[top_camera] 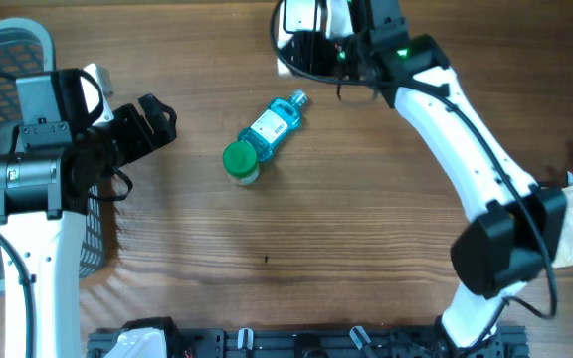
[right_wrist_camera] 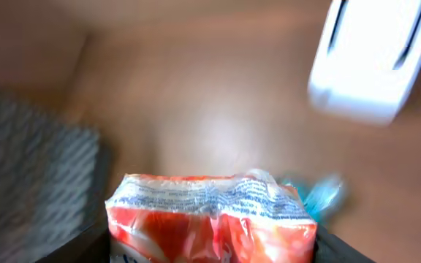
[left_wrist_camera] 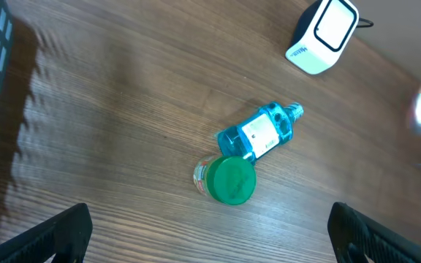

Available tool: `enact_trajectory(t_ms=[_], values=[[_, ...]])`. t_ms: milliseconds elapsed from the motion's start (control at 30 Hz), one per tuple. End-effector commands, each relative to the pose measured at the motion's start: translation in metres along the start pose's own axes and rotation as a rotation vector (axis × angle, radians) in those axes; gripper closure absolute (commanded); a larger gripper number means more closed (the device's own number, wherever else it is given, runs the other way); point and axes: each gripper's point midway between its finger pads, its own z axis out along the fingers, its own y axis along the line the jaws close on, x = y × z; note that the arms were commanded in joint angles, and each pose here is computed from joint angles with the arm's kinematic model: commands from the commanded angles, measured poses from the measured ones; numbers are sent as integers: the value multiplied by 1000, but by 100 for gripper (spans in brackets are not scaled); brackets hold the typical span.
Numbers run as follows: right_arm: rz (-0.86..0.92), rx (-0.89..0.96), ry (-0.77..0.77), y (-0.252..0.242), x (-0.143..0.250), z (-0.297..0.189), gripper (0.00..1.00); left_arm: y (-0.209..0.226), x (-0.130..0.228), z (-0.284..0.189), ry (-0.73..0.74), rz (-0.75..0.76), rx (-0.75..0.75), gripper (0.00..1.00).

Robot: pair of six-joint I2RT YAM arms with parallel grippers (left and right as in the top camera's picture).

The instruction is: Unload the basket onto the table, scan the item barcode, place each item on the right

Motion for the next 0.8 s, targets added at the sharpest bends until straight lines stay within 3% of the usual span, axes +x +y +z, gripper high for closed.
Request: enact_trajectory(t_ms=[0,200,467,600,700,767], values=[[-219,214,-109,-54,-18,45,34,0,-5,-5,-21,11,-1,0],[-380,273,-300,-82,-44,96,27,0,-5,-5,-21,11,-2,0],[-487,274,-475,-87,-65,117,26,0,-5,-5,-21,11,-2,0],[-501,292,-503,-95,-63,126,27,0,-5,-5,-21,11,-2,0],[-493,295,-441,-100,-50,133,27,0,-5,-5,-21,11,-1,0],[-510,305,-409,-101,-43,136,18,0,-5,-5,-21,11,-2,0]])
